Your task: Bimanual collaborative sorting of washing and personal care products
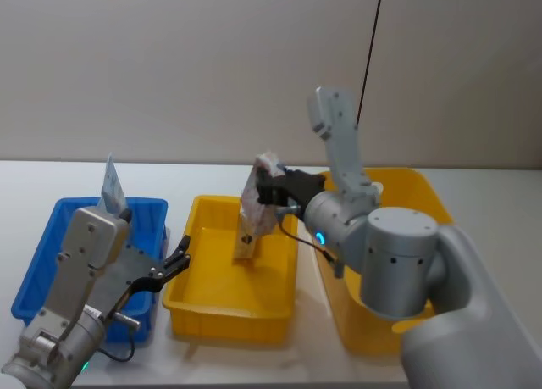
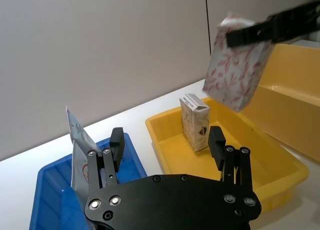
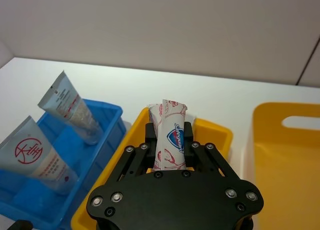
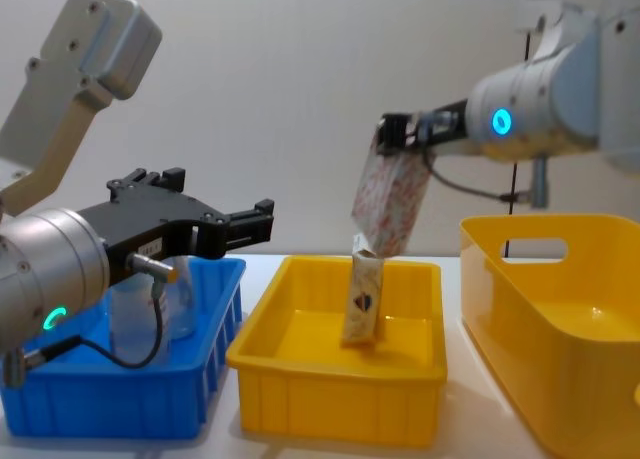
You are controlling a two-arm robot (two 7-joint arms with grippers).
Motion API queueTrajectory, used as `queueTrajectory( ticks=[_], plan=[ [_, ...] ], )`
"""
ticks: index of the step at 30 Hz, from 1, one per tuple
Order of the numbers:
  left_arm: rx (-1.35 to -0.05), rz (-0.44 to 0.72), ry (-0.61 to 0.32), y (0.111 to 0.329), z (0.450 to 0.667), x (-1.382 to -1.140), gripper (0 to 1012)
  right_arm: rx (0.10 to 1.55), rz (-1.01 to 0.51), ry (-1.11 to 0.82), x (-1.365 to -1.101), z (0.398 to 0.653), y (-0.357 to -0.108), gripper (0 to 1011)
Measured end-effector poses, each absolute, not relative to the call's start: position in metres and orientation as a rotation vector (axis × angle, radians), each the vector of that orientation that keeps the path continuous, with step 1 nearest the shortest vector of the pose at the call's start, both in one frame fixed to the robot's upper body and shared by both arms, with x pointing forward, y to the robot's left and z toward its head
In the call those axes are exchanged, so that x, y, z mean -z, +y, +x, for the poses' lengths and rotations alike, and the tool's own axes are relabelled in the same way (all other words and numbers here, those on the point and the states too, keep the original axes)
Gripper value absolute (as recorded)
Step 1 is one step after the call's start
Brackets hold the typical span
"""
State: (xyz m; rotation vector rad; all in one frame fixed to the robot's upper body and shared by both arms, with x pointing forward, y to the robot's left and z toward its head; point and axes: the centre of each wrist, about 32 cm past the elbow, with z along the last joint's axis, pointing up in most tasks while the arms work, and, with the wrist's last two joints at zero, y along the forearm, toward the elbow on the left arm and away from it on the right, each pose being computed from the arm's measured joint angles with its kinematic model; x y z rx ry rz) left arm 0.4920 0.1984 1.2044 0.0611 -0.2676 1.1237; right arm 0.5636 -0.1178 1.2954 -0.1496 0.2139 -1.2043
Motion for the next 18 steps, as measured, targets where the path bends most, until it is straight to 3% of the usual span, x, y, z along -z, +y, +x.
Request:
queueTrajectory(
  ticks=[18],
  plan=[
    [-1.124,0.061,-0.268,0.198,0.492,-1.204,1001,1.381,-0.248,0.166,-1.333,0.533,-0.163,256]
  ],
)
